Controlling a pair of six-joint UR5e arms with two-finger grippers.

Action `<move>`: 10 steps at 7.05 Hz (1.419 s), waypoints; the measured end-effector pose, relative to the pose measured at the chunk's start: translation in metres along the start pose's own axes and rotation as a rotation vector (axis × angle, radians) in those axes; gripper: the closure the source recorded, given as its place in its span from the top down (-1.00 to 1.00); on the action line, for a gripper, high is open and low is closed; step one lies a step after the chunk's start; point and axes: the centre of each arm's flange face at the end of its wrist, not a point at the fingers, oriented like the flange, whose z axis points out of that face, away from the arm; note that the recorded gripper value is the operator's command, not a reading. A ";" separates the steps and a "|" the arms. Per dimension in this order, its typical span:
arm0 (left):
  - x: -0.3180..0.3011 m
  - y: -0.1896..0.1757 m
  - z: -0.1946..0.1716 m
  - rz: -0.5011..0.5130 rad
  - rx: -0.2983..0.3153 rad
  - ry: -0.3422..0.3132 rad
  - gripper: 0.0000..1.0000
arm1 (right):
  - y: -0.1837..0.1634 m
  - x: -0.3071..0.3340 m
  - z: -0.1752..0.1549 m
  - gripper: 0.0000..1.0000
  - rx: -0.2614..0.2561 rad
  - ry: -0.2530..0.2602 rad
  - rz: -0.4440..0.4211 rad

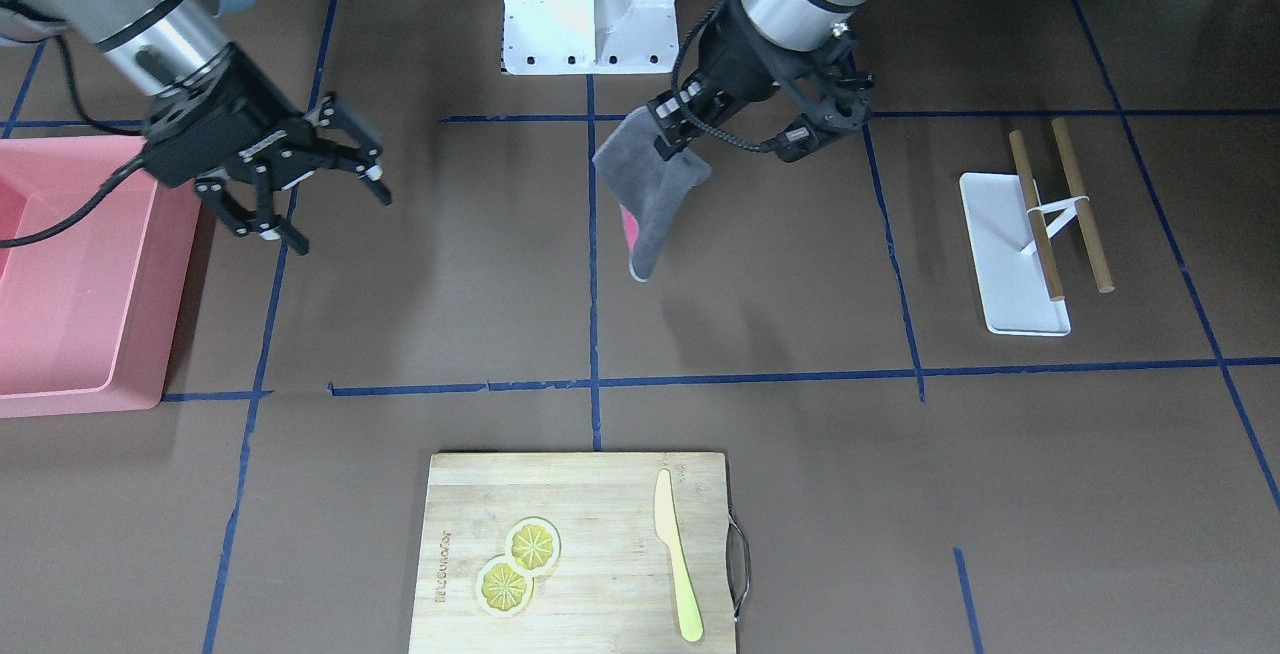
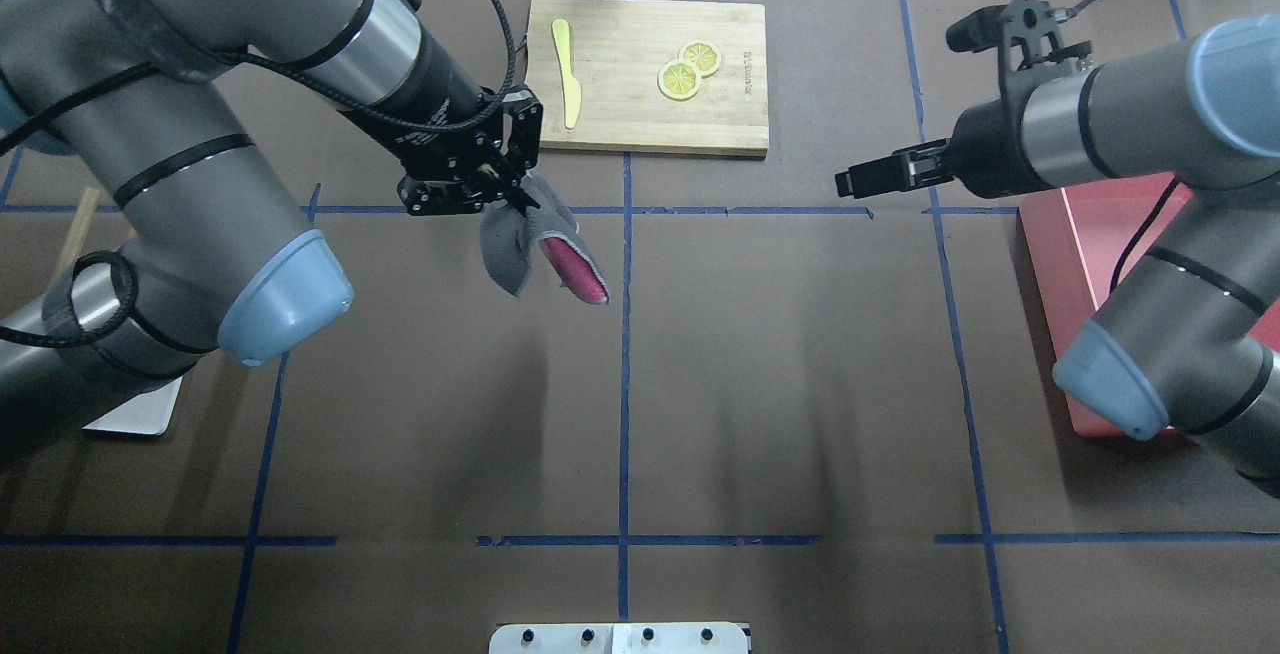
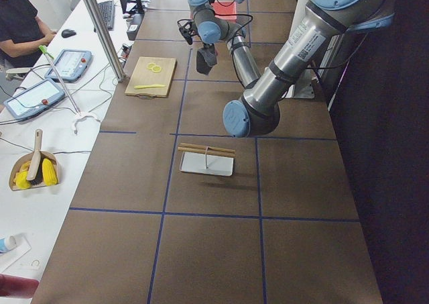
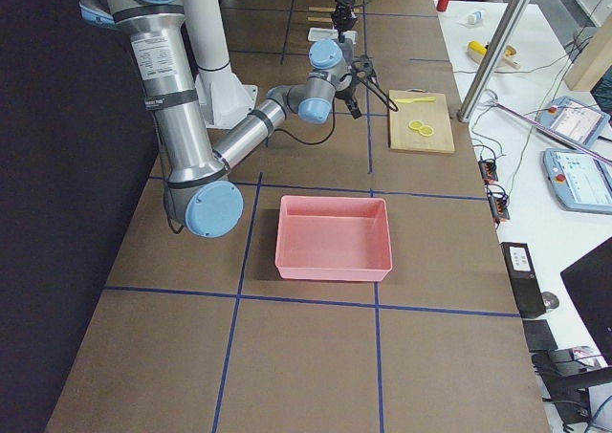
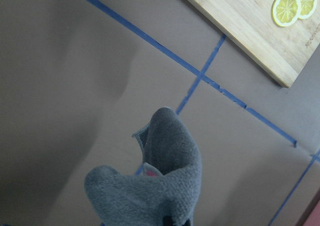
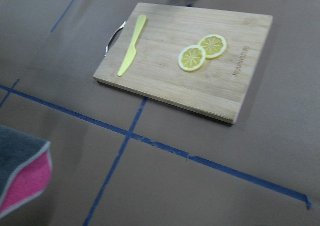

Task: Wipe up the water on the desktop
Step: 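Lift the cloth with the left gripper toward table center while the right gripper approaches, then grasp the cloth with the right gripper beside the left gripper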

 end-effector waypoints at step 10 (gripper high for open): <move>0.050 0.067 0.039 -0.180 0.014 0.025 -0.91 | 0.046 -0.112 0.040 -0.34 0.129 -0.007 -0.207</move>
